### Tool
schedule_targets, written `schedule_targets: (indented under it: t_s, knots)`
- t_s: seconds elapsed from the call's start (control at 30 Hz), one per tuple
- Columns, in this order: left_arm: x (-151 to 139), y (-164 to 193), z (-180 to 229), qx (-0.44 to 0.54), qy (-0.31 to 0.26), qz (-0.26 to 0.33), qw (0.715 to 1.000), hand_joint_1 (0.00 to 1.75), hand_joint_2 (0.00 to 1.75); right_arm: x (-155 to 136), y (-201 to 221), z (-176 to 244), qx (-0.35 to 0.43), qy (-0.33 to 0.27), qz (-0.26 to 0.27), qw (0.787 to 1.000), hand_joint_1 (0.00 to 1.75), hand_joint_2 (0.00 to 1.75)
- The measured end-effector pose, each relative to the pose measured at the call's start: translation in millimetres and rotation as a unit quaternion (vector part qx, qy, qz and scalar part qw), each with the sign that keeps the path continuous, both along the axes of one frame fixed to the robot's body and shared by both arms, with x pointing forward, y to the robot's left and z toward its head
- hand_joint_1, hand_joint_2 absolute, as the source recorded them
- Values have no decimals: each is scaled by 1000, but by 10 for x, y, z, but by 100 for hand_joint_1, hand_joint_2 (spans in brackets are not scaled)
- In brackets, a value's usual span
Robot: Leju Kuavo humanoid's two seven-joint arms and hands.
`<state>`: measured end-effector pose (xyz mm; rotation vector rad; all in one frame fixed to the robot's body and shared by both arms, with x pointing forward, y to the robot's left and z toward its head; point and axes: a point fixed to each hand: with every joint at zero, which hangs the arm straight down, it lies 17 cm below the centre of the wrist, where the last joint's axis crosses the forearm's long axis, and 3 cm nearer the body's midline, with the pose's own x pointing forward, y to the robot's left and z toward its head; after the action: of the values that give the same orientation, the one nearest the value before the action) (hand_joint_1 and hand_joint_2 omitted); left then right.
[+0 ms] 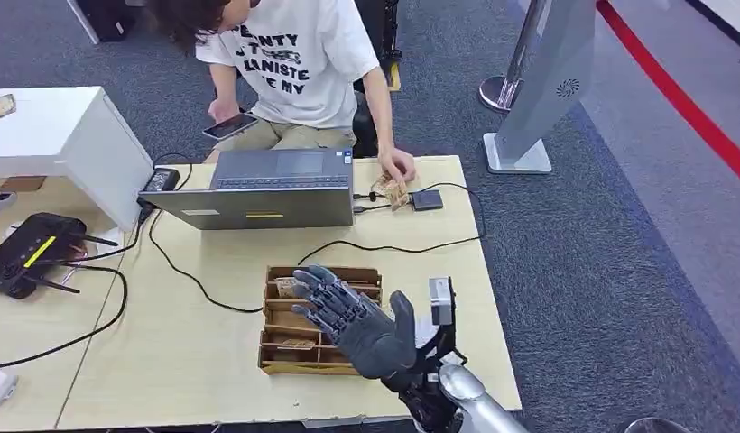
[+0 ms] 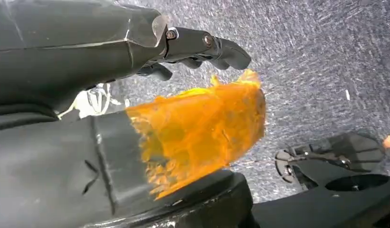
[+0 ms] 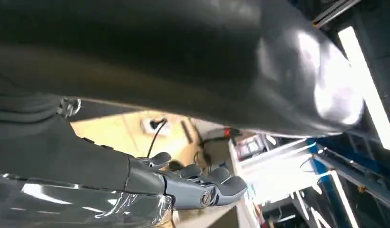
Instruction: Pass the card to the sensor for recognition and then transmit it.
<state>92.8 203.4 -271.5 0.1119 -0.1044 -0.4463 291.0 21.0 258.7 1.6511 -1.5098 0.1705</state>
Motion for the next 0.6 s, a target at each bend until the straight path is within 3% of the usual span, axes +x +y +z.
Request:
schedule_targets:
  t_s: [0.27,0.6]
  knots:
    - [189,94,29,9,0,-8,1000,0,0,267,128,268,65,63,27,996,0,0]
    - [272,105,44,10,-5,-17,1000,0,0,332,11,372,108,72,34,991,0,0]
